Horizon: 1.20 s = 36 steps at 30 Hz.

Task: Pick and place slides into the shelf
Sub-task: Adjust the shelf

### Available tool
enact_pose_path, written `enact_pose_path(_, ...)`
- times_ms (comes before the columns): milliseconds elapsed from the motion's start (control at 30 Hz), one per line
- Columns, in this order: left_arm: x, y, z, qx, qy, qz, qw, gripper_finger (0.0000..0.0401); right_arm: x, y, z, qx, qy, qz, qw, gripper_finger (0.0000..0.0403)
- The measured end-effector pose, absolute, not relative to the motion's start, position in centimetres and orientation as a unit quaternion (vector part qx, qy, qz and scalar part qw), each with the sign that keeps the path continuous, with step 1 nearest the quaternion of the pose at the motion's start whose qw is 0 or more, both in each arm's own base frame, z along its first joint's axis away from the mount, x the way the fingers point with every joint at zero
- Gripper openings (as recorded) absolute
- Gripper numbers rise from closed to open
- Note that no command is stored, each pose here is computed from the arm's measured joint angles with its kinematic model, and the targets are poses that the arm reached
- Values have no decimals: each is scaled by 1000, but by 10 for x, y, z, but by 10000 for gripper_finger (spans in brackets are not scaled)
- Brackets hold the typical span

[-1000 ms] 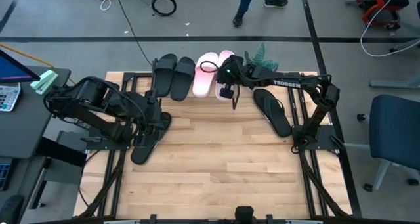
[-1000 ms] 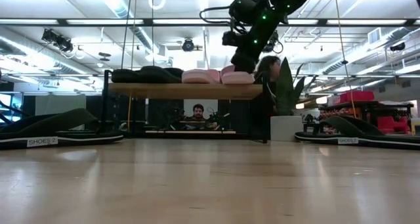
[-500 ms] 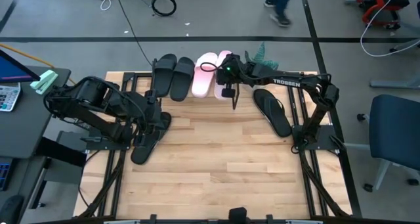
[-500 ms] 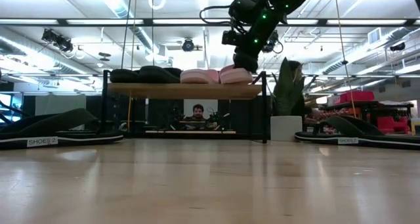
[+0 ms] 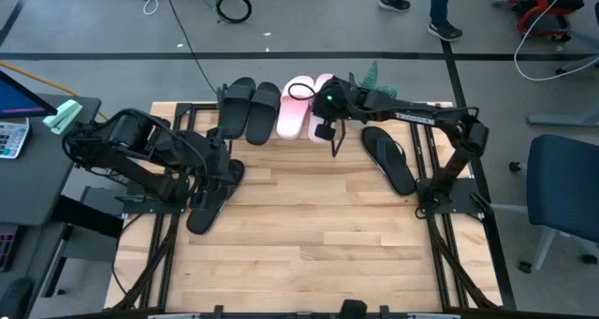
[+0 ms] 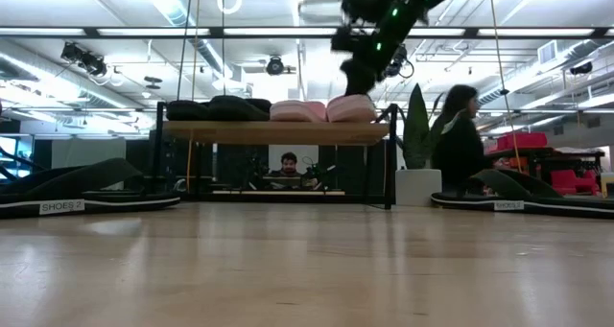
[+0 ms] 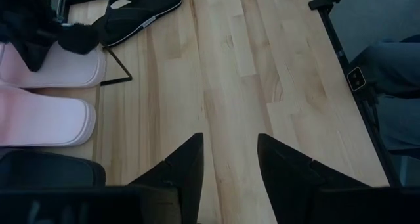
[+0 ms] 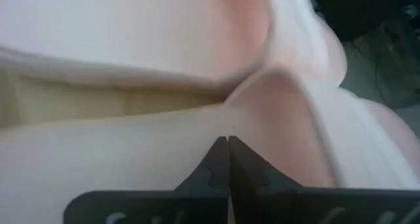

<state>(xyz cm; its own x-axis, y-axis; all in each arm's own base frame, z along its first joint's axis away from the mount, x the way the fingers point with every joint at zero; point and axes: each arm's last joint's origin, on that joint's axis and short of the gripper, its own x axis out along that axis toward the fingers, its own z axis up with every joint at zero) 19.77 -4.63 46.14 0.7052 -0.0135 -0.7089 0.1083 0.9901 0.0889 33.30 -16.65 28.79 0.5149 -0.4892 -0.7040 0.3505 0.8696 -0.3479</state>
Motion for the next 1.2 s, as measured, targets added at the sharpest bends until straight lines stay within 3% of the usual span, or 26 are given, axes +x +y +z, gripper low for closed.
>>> enact_pose_path(300,198,-46,461,62,382,-33,921,138,301,-132,347,-53,351,-247,902,0)
enact_pose_path(467,198,-46,462,62,379,-33,923,145,288,-135,367,-82,315,-324,888,0)
enact_pose_path(867,200,-47,464,59,365,-34,928,149,287,-234,306,19,360,-443,821,0)
enact_pose_path(1200,200,-47,464,94,364,-48,925,137,293,-269,270,91,354,-374,852,0)
